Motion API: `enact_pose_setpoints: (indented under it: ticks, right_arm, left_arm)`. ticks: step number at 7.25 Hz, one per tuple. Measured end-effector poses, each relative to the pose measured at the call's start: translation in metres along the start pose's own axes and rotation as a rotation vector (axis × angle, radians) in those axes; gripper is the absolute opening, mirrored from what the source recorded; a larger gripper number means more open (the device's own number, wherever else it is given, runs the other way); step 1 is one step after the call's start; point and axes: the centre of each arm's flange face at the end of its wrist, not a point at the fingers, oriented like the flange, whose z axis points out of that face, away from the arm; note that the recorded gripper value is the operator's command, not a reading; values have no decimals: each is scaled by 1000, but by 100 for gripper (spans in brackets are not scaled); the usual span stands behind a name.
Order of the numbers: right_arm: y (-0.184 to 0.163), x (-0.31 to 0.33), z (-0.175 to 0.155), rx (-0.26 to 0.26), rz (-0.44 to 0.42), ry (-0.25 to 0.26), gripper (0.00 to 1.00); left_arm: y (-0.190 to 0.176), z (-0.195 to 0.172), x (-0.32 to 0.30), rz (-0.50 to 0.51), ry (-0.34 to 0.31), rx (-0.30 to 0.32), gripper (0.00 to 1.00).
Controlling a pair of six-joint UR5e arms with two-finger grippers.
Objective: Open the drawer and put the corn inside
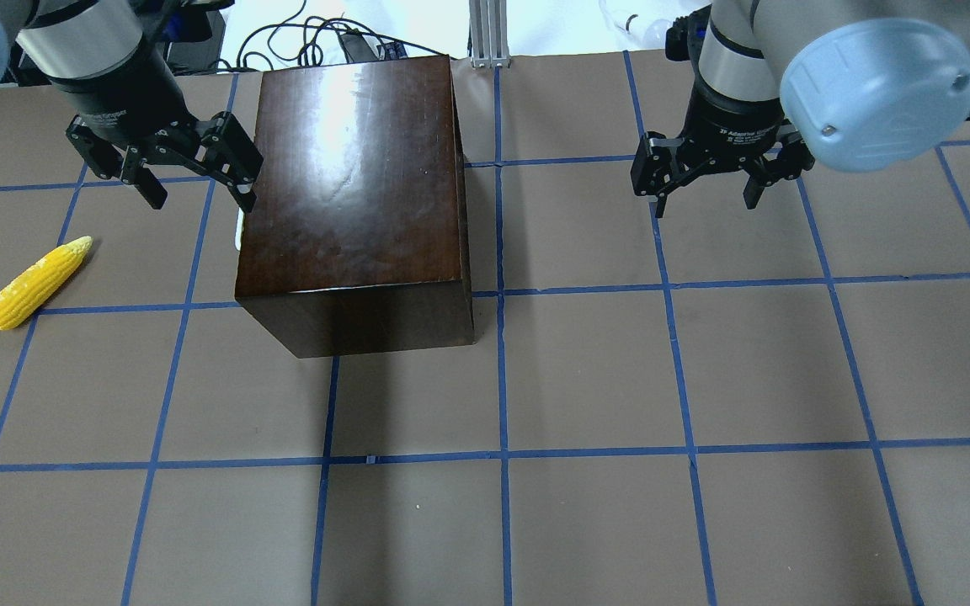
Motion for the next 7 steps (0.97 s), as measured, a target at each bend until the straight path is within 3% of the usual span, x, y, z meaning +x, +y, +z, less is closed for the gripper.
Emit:
enact_pose_setpoints:
  ticks: [7]
  right_arm:
    - [0, 0, 0, 0, 0, 0, 100]
  left_arm:
    - [3, -5, 0, 1, -1, 7, 100]
